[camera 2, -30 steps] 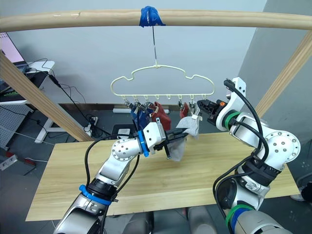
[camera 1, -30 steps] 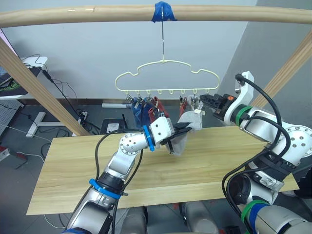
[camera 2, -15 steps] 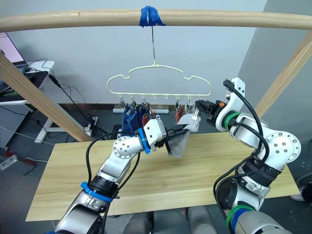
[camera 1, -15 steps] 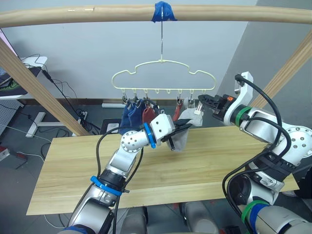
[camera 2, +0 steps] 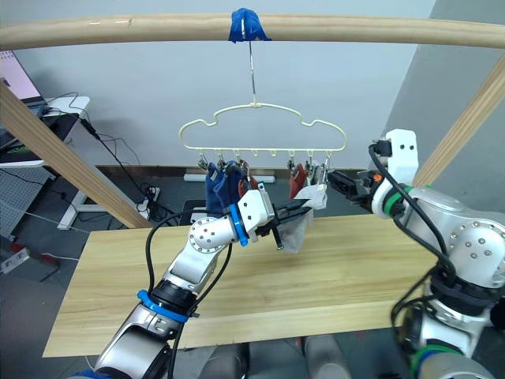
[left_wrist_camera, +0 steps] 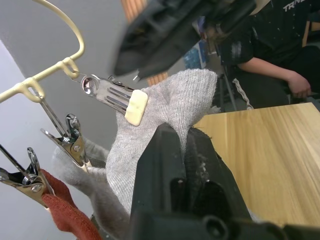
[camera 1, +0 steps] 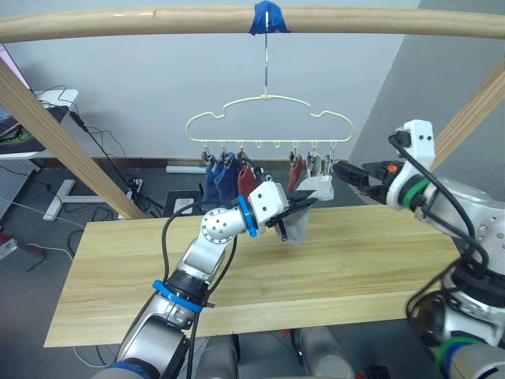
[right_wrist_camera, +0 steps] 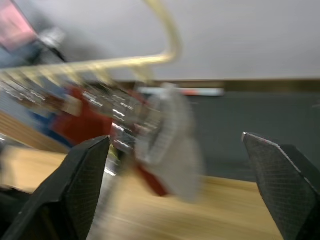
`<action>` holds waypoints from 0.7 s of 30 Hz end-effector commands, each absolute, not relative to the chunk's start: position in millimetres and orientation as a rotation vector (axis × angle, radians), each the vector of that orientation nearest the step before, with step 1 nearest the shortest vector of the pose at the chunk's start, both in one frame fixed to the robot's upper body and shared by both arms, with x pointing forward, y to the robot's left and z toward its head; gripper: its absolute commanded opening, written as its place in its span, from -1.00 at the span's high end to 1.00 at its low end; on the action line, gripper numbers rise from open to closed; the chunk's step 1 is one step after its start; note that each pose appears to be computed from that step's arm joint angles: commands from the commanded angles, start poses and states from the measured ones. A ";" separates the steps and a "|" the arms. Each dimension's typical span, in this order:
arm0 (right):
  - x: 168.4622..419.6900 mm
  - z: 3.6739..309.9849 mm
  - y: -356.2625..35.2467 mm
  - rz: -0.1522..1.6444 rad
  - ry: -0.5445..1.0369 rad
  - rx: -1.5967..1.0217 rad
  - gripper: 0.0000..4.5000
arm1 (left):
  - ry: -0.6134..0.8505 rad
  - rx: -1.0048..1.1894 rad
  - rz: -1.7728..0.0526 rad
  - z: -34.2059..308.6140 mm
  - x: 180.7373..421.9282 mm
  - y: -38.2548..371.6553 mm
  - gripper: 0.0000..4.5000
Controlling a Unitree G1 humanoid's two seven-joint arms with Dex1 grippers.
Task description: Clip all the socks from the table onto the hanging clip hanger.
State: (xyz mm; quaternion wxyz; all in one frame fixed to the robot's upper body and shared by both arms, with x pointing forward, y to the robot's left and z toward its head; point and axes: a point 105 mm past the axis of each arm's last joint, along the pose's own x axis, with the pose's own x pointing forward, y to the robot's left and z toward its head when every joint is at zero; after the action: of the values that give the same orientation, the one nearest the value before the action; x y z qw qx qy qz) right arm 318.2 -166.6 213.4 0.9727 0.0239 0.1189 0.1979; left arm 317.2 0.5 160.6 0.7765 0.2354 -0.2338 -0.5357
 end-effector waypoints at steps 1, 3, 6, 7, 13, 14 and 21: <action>307.1 234.5 -162.7 0.477 0.049 -0.051 -1.00 | -0.492 0.451 -1.207 165.3 313.7 -7.0 0.41; 302.8 233.1 -163.7 0.512 0.021 -0.046 -1.00 | -0.473 0.441 -1.207 164.9 315.4 -5.0 0.16; 295.7 232.3 -156.1 0.609 -0.035 -0.158 -1.00 | -0.453 0.439 -1.188 165.5 318.8 4.2 -0.24; 294.7 232.0 -154.8 0.628 -0.049 -0.172 -1.00 | -0.444 0.440 -1.186 164.9 319.3 7.7 -0.36; 295.3 214.8 -159.3 0.673 -0.048 -0.277 -1.00 | -0.292 0.363 -1.105 160.6 322.8 56.4 -0.98; 295.2 214.0 -159.2 0.680 -0.048 -0.264 -1.00 | -0.251 0.337 -1.071 159.1 323.1 70.6 -0.98; 293.6 194.2 -151.7 0.730 -0.001 -0.222 -1.00 | 0.066 0.144 -0.719 133.3 311.9 179.9 -0.98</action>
State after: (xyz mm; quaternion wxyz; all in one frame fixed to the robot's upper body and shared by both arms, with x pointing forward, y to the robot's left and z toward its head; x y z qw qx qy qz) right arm 295.8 -156.3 192.6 0.9326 -0.1022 0.0095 0.3460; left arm 314.5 160.8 121.1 0.9152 0.0911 0.0341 -0.3910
